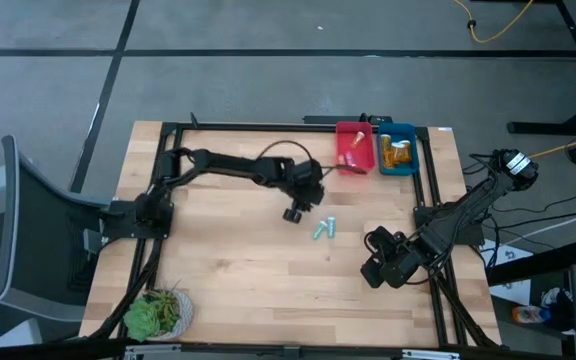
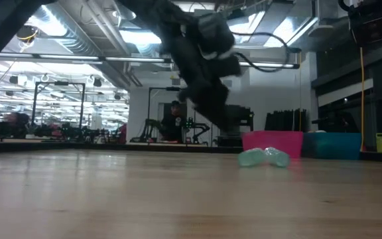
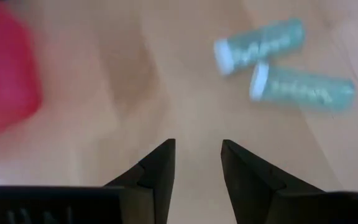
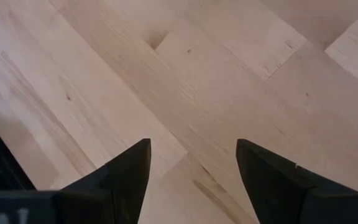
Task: Pick and place medicine bottles into bin by pill shape (circle, oval)
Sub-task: Put the blue tablet bottle into the red bin
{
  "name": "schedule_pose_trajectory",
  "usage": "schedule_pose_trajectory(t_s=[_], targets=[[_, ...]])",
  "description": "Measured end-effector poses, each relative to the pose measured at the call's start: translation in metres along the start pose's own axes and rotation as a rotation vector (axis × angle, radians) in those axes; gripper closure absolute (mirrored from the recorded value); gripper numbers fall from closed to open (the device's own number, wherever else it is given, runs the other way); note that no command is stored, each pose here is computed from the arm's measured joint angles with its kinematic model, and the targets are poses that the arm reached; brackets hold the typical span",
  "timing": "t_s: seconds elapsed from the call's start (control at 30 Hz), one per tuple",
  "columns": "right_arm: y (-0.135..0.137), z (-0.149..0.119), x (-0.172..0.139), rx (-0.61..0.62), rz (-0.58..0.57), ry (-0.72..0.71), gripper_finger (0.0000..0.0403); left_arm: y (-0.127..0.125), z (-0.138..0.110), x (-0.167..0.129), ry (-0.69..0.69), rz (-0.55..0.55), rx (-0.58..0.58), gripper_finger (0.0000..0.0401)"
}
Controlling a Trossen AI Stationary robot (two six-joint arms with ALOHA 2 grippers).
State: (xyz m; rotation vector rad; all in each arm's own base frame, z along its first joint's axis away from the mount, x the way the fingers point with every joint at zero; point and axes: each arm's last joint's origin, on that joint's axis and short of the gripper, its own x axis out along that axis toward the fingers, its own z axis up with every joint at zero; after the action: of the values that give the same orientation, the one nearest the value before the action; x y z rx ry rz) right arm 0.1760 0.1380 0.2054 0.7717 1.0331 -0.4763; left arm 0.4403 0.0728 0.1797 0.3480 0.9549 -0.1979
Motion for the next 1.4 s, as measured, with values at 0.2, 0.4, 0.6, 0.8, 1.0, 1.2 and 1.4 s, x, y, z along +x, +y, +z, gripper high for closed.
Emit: schedule_pose_trajectory(t_s=[0.2,0.4,0.6,0.8,1.0,1.2,1.4], targets=[[0.0,0.001,0.0,0.0,-0.003,-0.032,0.0164,0.01,-0.005,-0.07,0.079,0.006,-0.071,0.0277],[-0.002,0.015,0.003,0.045,-0.025,-0.163,0.0164,0.004,-0.016,-0.136,0.159,-0.027,-0.121,0.0277],[-0.002,0.04,0.014,0.156,-0.047,-0.208,0.0164,-0.004,-0.032,-0.193,0.213,-0.034,-0.205,0.0277],[-0.004,0.064,0.043,0.277,-0.091,-0.137,0.0164,-0.015,-0.046,-0.227,0.182,-0.002,-0.255,0.0277],[0.003,0.084,0.064,0.325,-0.162,-0.102,0.0164,-0.034,-0.072,-0.237,0.157,0.024,-0.252,0.0277],[0.011,0.107,0.081,0.33,-0.221,-0.113,0.0164,-0.05,-0.094,-0.237,0.103,0.068,-0.245,0.0277],[0.008,0.12,0.101,0.32,-0.294,-0.08,0.0164,-0.059,-0.106,-0.238,0.048,0.1,-0.237,0.0277]])
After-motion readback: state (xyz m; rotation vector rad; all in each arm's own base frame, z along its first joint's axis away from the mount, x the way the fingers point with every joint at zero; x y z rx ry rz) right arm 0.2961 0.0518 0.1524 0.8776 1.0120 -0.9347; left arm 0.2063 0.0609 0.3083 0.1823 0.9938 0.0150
